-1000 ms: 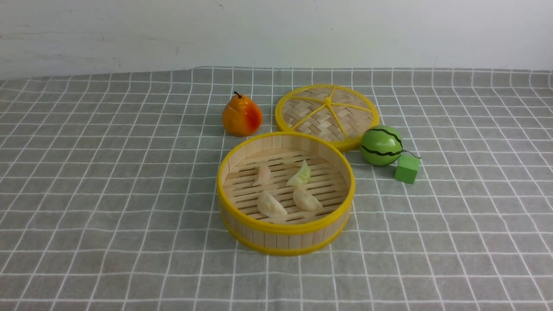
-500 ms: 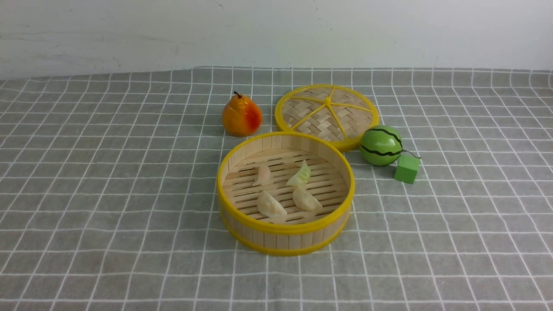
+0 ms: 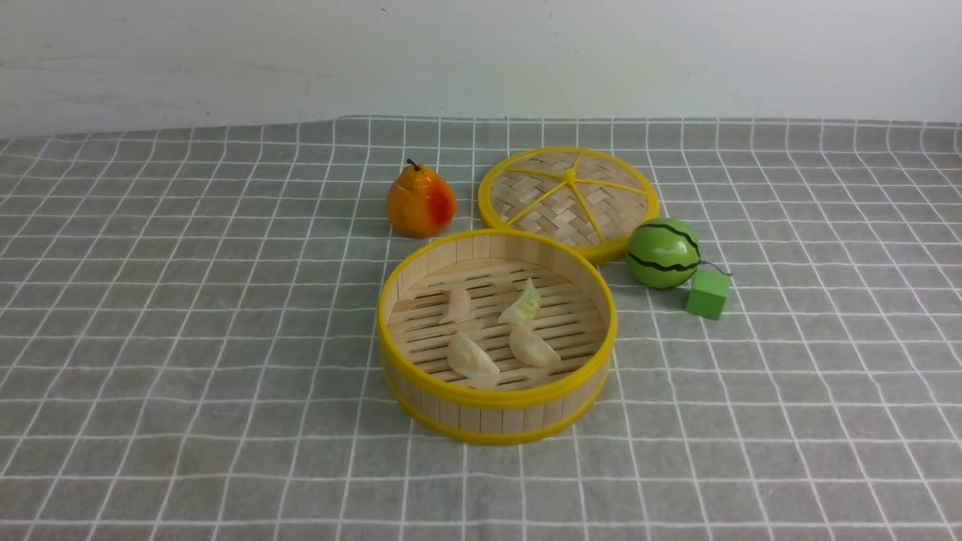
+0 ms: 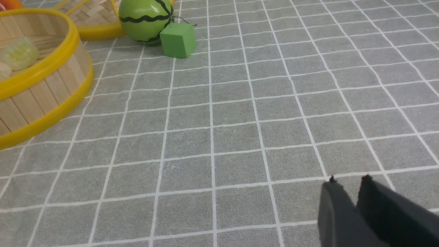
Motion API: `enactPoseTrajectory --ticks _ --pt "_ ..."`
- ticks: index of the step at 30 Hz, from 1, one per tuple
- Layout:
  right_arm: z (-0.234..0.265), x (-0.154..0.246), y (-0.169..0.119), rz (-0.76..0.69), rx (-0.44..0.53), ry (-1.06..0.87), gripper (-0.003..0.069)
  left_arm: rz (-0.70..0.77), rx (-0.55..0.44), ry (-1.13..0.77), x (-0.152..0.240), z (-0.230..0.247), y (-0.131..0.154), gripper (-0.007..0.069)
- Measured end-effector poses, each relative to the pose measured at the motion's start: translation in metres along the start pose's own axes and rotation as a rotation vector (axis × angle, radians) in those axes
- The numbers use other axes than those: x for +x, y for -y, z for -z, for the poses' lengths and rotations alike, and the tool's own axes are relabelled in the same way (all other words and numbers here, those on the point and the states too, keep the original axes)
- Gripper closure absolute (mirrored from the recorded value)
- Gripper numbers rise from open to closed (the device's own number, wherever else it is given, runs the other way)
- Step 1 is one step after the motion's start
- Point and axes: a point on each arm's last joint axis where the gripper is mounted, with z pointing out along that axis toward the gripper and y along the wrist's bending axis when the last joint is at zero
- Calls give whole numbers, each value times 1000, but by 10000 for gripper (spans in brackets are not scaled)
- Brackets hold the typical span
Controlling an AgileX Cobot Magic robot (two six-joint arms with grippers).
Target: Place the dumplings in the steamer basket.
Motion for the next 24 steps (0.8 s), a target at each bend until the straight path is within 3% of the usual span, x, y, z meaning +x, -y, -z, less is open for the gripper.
enactPoseTrajectory --ticks 24 --pt "0 0 0 0 0 0 527 0 0 0 0 0 0 631"
